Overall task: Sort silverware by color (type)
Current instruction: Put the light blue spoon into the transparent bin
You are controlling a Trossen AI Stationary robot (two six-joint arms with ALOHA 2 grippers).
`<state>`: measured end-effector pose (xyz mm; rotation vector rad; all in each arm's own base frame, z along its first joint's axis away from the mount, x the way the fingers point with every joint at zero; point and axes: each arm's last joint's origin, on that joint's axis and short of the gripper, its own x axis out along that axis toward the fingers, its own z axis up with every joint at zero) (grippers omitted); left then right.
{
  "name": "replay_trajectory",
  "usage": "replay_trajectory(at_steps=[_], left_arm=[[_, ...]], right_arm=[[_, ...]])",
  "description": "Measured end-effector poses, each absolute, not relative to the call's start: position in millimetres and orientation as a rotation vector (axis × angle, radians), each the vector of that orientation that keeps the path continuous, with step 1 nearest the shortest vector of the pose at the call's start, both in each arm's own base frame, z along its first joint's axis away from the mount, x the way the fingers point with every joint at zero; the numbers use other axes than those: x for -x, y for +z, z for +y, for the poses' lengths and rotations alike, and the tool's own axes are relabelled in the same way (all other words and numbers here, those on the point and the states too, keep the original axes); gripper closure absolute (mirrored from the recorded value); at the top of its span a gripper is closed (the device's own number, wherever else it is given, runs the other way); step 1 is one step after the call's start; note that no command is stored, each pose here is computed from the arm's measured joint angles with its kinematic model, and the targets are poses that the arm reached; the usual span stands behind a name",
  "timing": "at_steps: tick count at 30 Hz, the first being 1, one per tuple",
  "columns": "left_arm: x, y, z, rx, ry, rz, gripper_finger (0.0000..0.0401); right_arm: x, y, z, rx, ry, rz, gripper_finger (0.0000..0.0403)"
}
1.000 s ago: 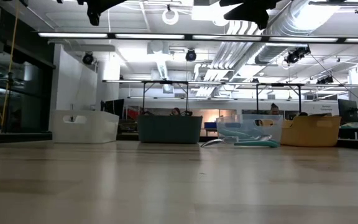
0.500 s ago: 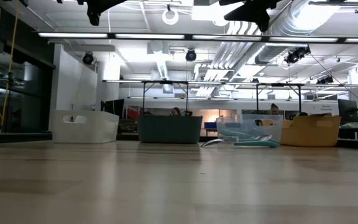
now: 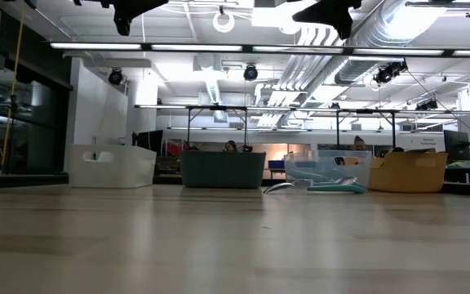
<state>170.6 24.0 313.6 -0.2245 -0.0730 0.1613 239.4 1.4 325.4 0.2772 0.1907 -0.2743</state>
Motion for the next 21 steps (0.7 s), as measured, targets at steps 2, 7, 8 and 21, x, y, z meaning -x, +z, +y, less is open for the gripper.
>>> replay_trajectory(at_steps=[2, 7, 8, 21], left_arm=[[-170.7, 312.7, 24.0, 0.229, 0.162, -0.065, 0.022], [-170.7, 312.6, 24.0, 0.229, 0.162, -0.063, 0.022], [-170.7, 312.5, 24.0, 0.229, 0.162, -0.063, 0.022], [-170.7, 312.7, 24.0, 0.23, 0.163, -0.063, 0.022]], right_arm=[[-239.4, 325.2, 1.4, -0.295, -0.276, 0.19, 0.0213], [-239.8, 319.9, 1.4, -0.418, -0.3, 0.219, 0.0213], [-240.7, 316.5, 1.5, -0.44, -0.309, 0.242, 0.0213], [-271.1, 232.1, -34.6, -0.162, -0.183, 0.823, 0.0213]])
